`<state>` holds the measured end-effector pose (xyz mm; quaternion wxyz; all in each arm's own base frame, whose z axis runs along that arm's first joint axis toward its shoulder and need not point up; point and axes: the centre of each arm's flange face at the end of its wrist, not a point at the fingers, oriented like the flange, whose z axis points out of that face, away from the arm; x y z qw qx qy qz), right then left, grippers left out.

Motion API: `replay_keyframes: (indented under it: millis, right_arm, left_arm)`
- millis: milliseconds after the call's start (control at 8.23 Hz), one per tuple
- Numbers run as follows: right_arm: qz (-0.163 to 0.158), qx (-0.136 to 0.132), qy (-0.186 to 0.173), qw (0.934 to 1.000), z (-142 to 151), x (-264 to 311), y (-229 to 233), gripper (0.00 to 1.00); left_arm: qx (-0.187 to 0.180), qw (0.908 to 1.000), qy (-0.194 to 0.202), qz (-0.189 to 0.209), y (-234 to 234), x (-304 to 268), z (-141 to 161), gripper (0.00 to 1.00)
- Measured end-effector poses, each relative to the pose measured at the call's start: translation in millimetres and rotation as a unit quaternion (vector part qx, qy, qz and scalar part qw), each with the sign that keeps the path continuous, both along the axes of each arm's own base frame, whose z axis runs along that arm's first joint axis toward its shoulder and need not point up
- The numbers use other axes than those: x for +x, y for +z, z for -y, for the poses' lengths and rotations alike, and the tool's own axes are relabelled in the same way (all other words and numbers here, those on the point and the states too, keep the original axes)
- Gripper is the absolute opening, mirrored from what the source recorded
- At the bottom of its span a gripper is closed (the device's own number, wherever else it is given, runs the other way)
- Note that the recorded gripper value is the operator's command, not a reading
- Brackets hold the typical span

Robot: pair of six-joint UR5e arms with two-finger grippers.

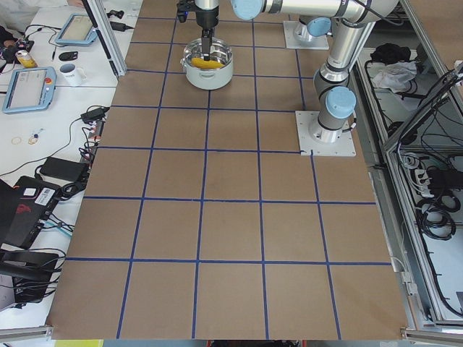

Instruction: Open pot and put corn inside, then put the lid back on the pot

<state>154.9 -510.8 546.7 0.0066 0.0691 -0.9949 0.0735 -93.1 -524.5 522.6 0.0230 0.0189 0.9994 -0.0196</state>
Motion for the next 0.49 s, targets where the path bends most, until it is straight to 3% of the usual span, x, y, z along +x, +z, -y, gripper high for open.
replay_keyframes:
  millis: [486]
  right_arm:
    - [-0.001, 0.003, 0.005, 1.0, -1.8, -0.9, -4.4, 1.0]
  left_arm:
    - [0.001, 1.0, -0.003, 0.003, -1.2, -3.3, -0.4, 1.0]
